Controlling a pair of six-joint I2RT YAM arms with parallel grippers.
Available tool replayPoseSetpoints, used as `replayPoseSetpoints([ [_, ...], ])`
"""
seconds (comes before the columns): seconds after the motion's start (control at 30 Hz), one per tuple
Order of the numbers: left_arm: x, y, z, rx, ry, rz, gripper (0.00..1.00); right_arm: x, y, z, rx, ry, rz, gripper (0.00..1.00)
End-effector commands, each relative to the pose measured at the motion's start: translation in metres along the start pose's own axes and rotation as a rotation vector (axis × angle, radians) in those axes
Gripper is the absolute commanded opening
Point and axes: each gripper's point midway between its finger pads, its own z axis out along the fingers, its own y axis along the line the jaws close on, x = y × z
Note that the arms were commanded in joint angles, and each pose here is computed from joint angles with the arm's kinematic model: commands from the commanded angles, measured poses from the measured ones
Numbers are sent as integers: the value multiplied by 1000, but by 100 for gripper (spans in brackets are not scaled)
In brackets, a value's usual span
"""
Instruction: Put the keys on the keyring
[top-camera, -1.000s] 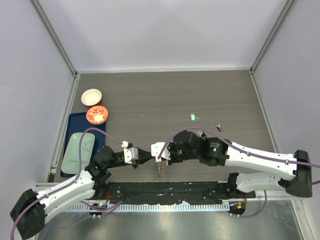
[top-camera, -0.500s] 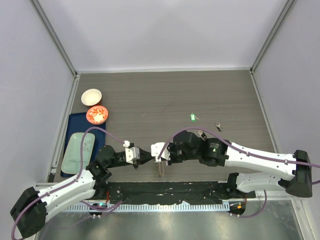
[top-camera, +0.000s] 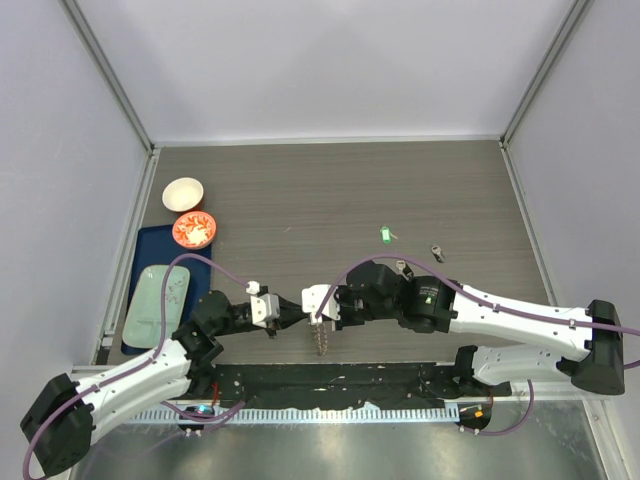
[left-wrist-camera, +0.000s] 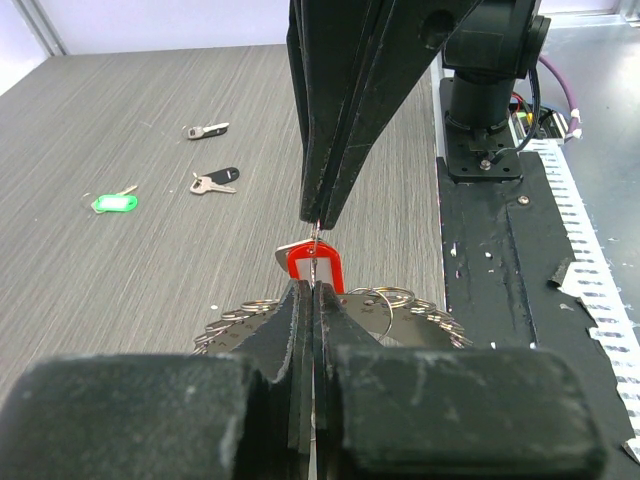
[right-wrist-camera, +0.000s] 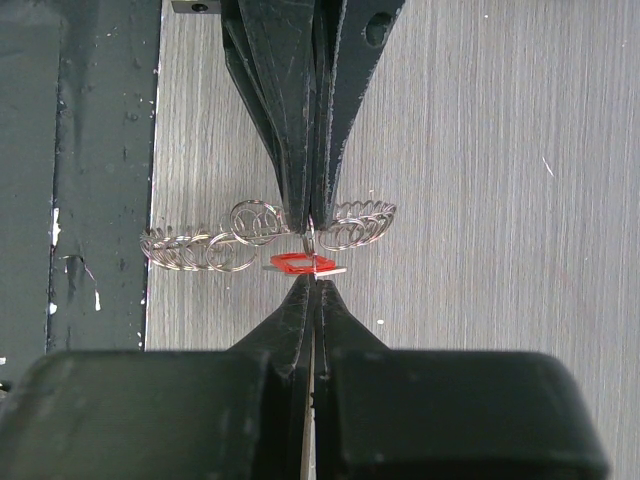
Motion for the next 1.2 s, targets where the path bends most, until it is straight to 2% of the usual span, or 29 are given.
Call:
replayPoseSetpoints([
  [0.0, -33, 3, 5, 9, -94, 62, 0, -15, -4, -3, 24, -58, 0, 1],
  [1.17, -33, 4, 6, 6, -97, 53, 0, -14, -2, -2, 9, -56, 1, 1],
])
